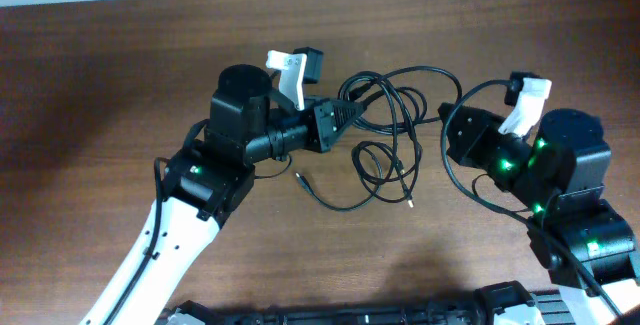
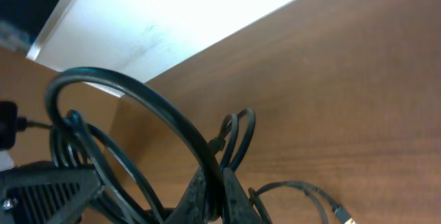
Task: Untangle cables
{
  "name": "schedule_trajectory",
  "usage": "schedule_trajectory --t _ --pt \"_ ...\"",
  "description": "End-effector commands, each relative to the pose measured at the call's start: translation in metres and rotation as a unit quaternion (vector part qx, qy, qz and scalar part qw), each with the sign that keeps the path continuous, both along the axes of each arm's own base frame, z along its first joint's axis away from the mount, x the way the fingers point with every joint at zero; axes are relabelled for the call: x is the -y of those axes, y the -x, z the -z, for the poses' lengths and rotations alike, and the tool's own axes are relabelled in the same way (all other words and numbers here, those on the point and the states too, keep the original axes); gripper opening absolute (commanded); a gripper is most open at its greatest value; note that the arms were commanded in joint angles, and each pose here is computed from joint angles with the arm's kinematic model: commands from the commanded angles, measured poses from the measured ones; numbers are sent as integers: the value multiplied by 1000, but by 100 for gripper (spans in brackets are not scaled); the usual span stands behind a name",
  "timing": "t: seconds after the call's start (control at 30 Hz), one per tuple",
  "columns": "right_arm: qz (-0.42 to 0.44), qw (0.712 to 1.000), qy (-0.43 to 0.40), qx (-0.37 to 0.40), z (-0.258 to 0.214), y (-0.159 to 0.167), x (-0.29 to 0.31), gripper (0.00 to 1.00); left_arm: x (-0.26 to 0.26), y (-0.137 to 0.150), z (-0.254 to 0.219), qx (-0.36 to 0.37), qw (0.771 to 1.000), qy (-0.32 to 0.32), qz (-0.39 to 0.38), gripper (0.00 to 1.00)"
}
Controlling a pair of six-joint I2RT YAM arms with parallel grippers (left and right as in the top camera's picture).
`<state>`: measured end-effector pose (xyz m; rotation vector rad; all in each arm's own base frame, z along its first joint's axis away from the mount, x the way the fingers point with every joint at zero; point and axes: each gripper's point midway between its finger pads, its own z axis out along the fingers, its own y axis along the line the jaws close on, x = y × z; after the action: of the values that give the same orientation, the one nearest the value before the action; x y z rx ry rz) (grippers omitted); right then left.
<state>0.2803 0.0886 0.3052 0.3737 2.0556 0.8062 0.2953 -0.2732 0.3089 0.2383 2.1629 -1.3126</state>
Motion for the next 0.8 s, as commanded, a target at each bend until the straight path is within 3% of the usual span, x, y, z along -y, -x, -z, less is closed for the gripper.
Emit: schedule_trajectory --t 0.0,0.33,0.5,0.53,0.57,0.67,0.77 --pt "120 992 -22 -24 3 -6 34 4 -18 -21 -3 -40 995 14 -93 0" --pt "132 990 -45 -36 5 -5 34 4 -38 -44 -1 -73 976 31 -203 0" --pt "133 989 -41 -47 10 -3 35 4 -38 -50 -13 -33 979 35 -199 0" --pt "133 989 -40 -50 12 -2 35 9 -38 -50 -13 -24 980 29 -195 0" --pt "133 989 -40 -52 12 -1 35 23 -37 -50 -14 -15 981 24 -192 0" --pt "130 990 -33 -53 14 -1 35 54 -36 -50 -18 41 985 -5 -168 0" --pt "116 992 -13 -55 18 1 34 70 -31 -50 -29 163 978 -60 -114 0"
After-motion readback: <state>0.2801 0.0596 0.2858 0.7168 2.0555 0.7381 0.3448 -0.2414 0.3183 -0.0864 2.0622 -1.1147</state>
